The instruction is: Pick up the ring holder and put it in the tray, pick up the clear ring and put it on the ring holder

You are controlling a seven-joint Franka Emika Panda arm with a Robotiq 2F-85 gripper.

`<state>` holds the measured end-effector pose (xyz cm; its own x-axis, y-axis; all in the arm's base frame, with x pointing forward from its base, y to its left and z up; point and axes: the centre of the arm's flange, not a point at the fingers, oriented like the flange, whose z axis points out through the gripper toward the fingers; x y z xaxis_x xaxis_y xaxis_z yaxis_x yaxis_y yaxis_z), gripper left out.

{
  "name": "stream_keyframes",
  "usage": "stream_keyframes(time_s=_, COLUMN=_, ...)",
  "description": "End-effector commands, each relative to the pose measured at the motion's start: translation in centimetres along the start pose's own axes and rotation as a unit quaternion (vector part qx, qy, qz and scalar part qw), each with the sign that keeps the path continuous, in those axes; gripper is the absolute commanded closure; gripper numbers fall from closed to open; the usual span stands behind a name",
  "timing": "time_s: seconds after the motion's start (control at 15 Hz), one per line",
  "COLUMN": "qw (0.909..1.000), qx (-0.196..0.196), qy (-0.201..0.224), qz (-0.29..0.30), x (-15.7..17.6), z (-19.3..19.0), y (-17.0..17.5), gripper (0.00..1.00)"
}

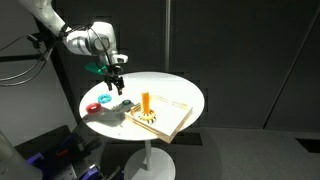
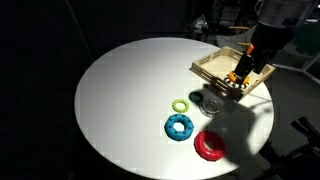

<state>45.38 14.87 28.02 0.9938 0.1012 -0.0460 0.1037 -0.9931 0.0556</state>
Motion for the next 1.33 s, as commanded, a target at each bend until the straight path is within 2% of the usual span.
stream_keyframes(time_s=0.0, qw=0.9999, qx=0.010, qy=0.011, qz=0.007, x=-0.1, z=2.0, y=-1.2, gripper=0.00)
stream_keyframes(time_s=0.67, qw=0.9998, qx=0.014, qy=0.013, qz=0.012, x=-0.4, z=7.7, y=-4.9, gripper=0.00)
stream_keyframes(time_s=1.27, qw=0.9996, qx=0.002, qy=0.006, qz=0.026, x=1.4, z=12.1, y=-5.7, gripper=0.00)
